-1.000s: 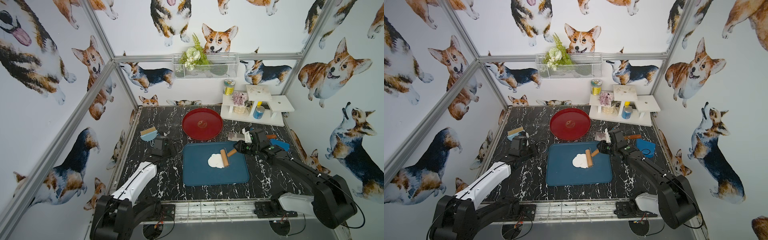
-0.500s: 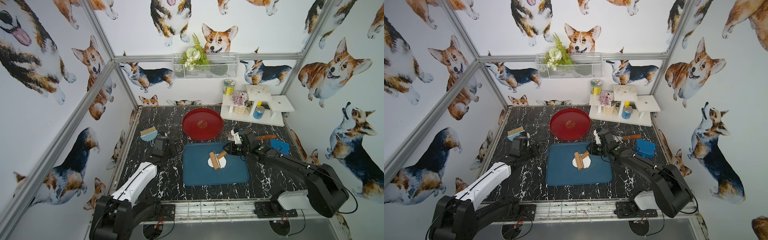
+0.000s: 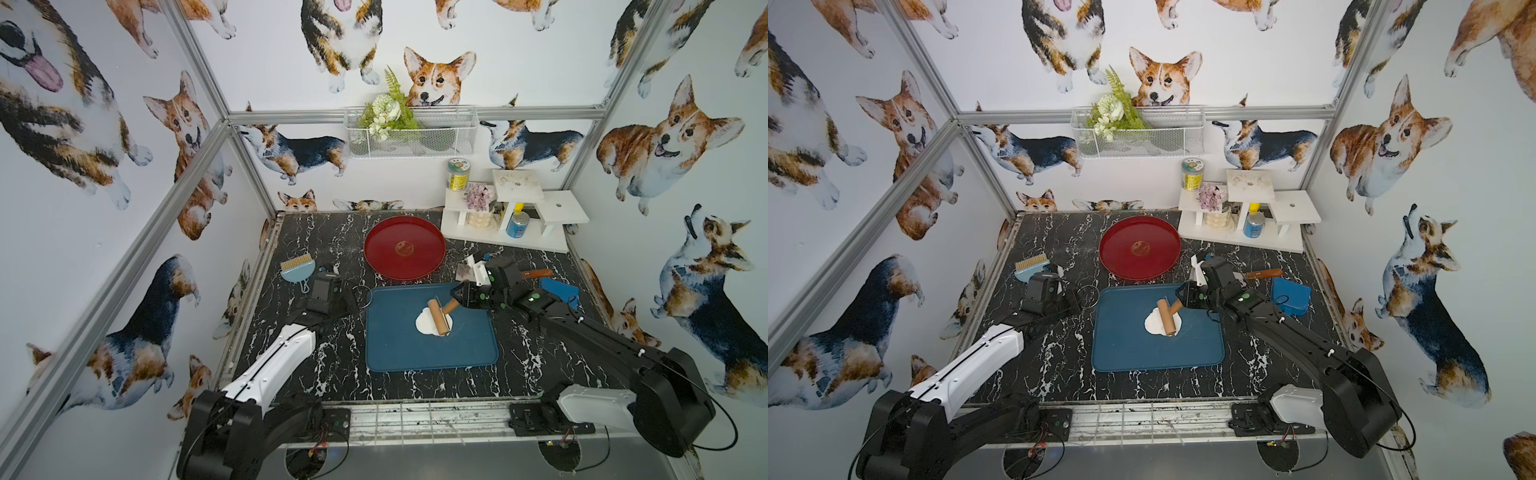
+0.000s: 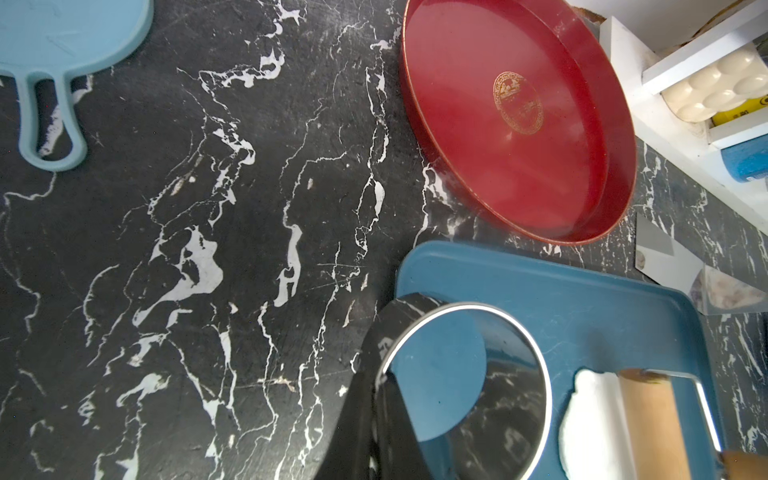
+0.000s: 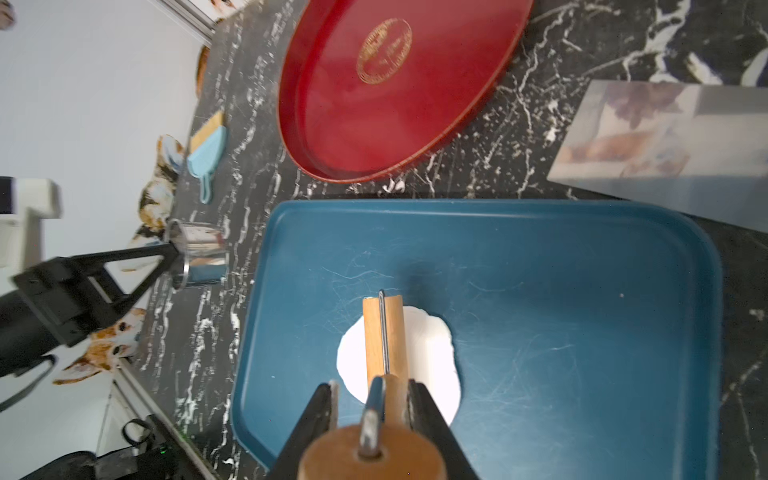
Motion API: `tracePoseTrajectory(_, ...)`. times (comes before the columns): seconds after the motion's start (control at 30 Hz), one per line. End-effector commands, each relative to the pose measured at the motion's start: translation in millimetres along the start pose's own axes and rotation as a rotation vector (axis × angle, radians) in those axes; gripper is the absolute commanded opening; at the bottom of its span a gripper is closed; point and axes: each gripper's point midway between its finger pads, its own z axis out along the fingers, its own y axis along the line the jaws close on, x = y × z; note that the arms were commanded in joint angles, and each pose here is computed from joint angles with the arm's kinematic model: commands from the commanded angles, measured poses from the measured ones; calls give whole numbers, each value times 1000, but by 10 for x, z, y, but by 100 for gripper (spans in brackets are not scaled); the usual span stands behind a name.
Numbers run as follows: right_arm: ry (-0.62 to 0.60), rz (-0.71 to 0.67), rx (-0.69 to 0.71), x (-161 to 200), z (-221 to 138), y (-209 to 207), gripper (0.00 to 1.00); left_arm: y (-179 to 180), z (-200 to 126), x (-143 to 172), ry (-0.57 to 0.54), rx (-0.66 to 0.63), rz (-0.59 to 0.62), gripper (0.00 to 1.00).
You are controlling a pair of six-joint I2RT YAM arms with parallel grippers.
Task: Roll out the dumpling wrappers from the dough
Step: Flatten out the dough on the work surface.
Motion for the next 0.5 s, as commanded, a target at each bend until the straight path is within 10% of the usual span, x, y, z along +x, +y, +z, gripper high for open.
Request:
tracePoseTrajectory(0.0, -102, 0, -57, -288, -185, 211, 0, -25, -16, -13, -9, 11, -5, 0)
tracePoseTrajectory(0.47, -183, -55, 756, -522, -1193, -1194, 0, -43, -63, -7, -14, 20, -3, 0)
